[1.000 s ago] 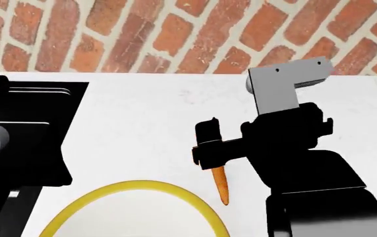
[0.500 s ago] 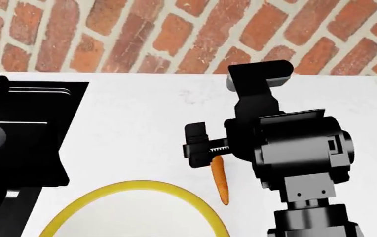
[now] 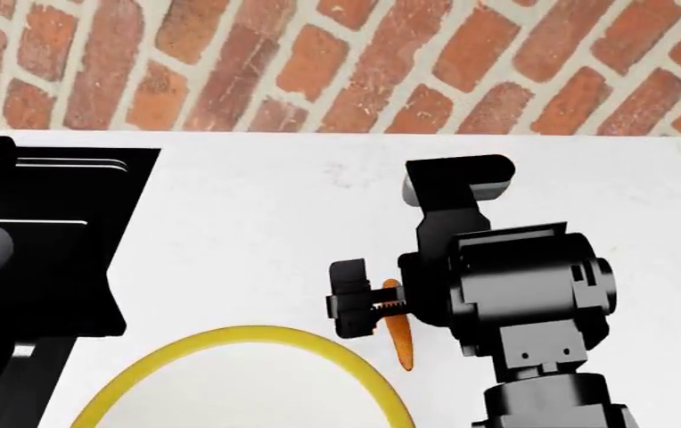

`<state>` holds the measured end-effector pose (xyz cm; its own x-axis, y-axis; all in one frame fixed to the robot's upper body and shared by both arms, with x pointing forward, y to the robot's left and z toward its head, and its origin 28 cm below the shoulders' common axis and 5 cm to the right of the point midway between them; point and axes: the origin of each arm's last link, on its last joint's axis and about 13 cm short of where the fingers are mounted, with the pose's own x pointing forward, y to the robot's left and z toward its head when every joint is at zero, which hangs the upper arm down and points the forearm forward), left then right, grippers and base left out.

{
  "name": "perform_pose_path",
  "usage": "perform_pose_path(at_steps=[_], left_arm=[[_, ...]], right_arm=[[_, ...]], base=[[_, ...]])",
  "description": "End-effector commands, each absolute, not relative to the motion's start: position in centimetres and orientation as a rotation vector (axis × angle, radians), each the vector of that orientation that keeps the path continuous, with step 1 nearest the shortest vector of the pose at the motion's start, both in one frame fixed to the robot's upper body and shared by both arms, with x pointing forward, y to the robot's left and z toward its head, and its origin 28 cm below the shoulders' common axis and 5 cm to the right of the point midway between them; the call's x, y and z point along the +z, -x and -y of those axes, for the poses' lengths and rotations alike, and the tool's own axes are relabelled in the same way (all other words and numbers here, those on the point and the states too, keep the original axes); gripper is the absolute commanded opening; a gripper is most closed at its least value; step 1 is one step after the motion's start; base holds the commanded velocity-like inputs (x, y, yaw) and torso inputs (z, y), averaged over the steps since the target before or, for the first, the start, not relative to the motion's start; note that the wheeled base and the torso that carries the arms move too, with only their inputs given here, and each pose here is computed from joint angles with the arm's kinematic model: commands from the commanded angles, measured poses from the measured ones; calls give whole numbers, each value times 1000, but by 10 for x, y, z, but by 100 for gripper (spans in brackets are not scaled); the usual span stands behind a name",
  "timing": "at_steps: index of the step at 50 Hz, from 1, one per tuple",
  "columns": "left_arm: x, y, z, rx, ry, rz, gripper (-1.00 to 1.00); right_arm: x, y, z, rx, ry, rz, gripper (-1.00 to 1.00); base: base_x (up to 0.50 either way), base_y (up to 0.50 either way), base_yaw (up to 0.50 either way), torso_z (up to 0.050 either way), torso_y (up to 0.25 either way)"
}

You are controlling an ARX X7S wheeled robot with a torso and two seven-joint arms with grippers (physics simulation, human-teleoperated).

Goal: There is a mixed pile of frozen fruits and vegetables on the counter. Locate all the frozen vegetables and place the items in a bowl on the counter. Take all the frozen fruits and defrost them in a running sink.

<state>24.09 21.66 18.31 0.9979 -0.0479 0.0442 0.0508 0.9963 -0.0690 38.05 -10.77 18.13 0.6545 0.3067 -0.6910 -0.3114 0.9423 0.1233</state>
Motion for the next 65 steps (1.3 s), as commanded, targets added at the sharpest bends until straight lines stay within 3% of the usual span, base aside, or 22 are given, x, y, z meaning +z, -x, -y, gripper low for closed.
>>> perform_pose_path(at_steps=[1, 14, 25, 31, 40, 60, 61, 65], left_arm=[[183, -241, -217, -51, 74, 39, 100], [183, -241, -217, -51, 77, 37, 100], [180, -237, -219, -54, 76, 36, 100], [181, -241, -217, -53, 77, 32, 100], [180, -239, -218, -51, 78, 31, 100], [180, -239, -219, -54, 76, 30, 100], [181, -241, -217, -55, 74, 28, 100], [181, -242, -216, -57, 74, 27, 100]], right_arm=[[179, -379, 108, 349, 4, -782, -100], [237, -367, 104, 389, 32, -618, -100], [269, -306, 67, 642, 163, -527, -100], [258, -273, 51, 759, 205, -560, -100], [228, -251, 38, 855, 214, -634, -100], [208, -253, 32, 879, 204, -712, -100], [210, -253, 33, 877, 201, -707, 100], [218, -251, 34, 874, 197, -678, 100]], base=[[0, 0, 0, 0, 0], [0, 0, 0, 0, 0], [0, 0, 0, 0, 0], [0, 0, 0, 0, 0], [0, 0, 0, 0, 0], [0, 0, 0, 0, 0], [0, 0, 0, 0, 0], [0, 0, 0, 0, 0]])
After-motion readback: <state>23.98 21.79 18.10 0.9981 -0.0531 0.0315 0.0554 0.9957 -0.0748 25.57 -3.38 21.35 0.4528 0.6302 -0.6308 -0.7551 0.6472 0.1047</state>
